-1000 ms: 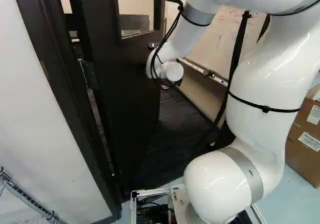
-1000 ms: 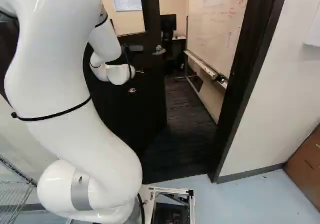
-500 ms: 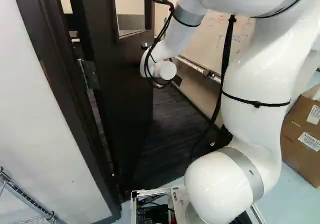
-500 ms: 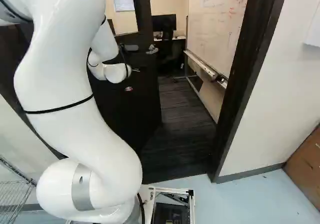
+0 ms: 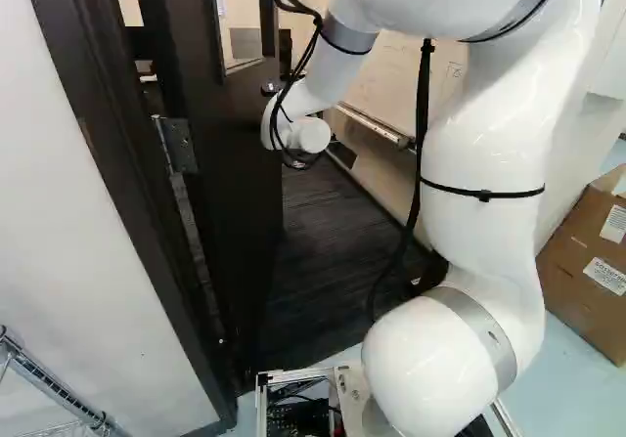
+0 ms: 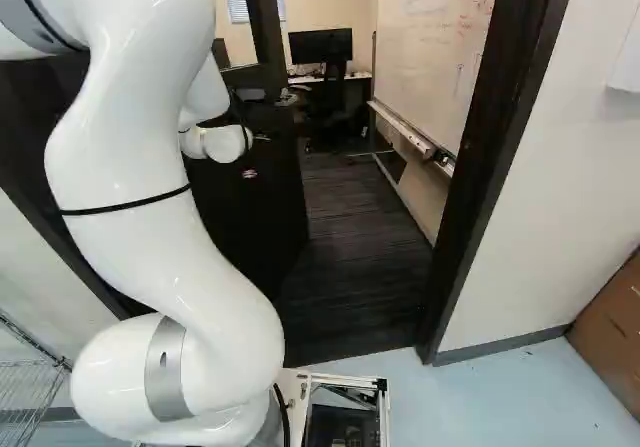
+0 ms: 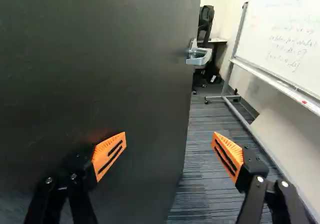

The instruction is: Open the door and move inside

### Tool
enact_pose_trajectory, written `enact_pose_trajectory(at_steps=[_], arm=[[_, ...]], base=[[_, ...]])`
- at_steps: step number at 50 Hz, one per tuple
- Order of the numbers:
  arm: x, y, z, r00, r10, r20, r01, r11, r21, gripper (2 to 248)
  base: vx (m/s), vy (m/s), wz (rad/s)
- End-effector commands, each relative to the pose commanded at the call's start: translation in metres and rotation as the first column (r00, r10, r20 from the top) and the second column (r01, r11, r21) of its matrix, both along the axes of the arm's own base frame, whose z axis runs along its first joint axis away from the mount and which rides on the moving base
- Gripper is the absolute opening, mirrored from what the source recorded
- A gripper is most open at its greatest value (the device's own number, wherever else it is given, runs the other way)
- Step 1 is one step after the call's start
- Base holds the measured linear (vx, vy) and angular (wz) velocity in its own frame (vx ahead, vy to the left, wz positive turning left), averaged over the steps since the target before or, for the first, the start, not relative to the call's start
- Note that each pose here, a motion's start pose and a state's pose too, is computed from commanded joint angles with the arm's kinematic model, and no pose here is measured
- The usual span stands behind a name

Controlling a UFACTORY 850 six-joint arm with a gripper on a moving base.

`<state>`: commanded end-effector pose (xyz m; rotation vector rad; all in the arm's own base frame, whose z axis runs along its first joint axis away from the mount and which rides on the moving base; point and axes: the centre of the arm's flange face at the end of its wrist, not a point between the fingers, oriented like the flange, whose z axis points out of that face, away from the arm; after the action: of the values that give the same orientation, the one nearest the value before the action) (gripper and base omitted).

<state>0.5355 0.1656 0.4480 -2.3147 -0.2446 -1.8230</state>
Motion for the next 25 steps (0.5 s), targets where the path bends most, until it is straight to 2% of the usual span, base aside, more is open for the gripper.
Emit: enact_pose_trajectory(at_steps=[25], arm=[[0.010,0.041,-0.002,0.995,0.103,0.018,-0.102,0.994,-0.028,247]], base=[[0.000,0.000,0.000]])
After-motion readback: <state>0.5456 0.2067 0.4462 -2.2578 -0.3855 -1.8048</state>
